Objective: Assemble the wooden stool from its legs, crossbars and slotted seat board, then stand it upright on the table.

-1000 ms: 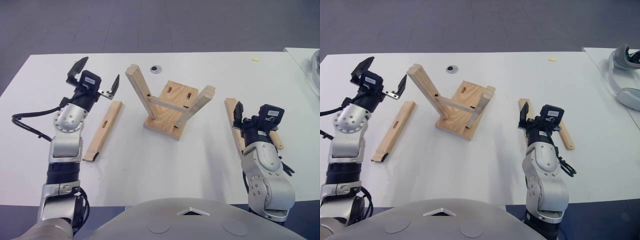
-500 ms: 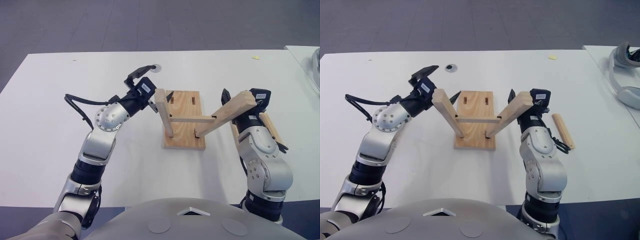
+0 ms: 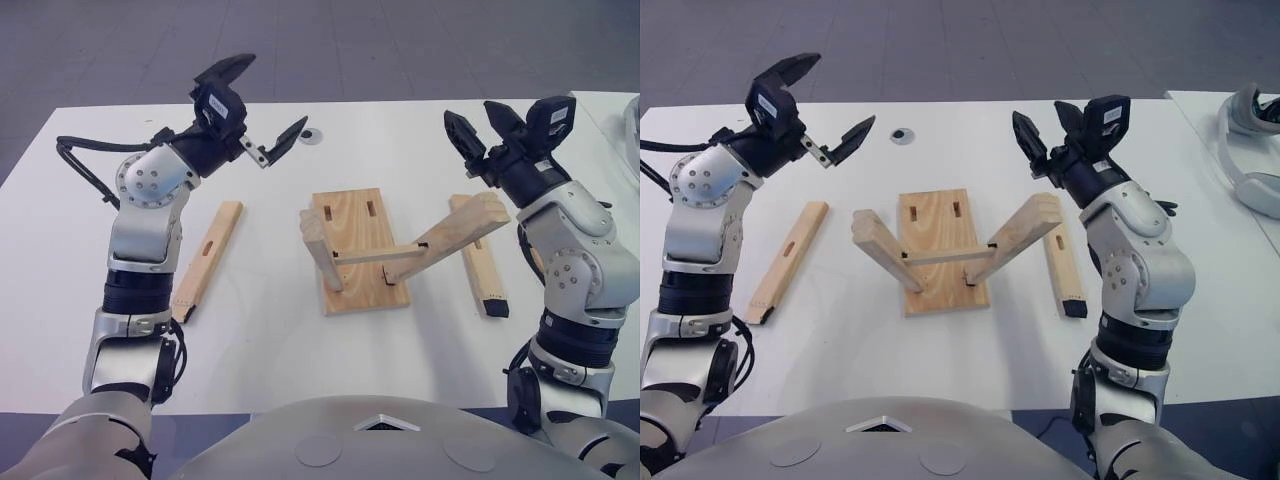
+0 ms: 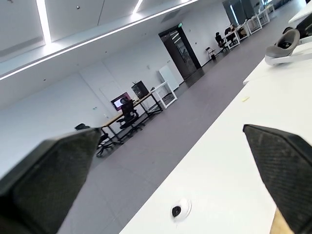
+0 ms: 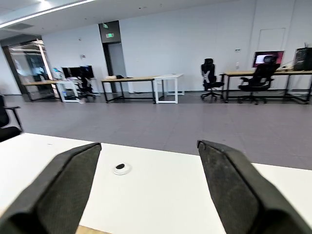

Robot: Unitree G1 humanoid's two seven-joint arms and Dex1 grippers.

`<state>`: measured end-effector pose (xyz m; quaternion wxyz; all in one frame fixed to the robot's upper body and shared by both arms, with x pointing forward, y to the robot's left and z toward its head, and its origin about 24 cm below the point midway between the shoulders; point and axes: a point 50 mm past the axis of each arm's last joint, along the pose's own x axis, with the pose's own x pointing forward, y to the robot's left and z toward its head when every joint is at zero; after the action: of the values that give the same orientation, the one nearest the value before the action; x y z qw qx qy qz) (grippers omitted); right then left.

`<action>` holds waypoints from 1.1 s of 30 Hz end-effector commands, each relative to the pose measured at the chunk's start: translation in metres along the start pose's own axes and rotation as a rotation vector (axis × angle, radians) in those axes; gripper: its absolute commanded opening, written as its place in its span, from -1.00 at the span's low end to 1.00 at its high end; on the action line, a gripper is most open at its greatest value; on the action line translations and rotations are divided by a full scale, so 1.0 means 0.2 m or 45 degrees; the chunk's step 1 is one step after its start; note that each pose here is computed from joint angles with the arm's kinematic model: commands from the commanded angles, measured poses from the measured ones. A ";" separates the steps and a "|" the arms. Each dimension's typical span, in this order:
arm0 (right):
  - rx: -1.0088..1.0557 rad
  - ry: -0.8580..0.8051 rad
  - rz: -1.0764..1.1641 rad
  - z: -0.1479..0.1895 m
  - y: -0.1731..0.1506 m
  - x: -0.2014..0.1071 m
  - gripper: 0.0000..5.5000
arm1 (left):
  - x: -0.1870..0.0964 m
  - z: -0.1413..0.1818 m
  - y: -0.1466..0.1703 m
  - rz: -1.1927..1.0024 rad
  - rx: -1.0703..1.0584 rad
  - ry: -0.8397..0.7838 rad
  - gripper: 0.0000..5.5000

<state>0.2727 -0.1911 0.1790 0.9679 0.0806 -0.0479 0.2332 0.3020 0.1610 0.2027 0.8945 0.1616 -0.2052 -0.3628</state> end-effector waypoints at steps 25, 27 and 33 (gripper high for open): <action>0.645 0.432 0.161 -0.25 0.19 -0.20 0.35 | -0.19 -0.33 -0.75 -0.387 -1.356 0.759 0.96; 0.628 0.403 0.182 -0.24 0.21 -0.17 0.35 | -0.14 -0.33 -0.72 -0.341 -1.263 0.715 0.96; 0.614 0.363 0.227 -0.21 0.23 -0.14 0.35 | 0.02 -0.19 -0.42 -0.188 -0.952 0.465 0.96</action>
<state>0.2250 -0.1522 0.1906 0.8801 0.2720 0.0112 0.3889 0.2616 0.0878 0.1452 0.8563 -0.1361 0.0798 -0.4918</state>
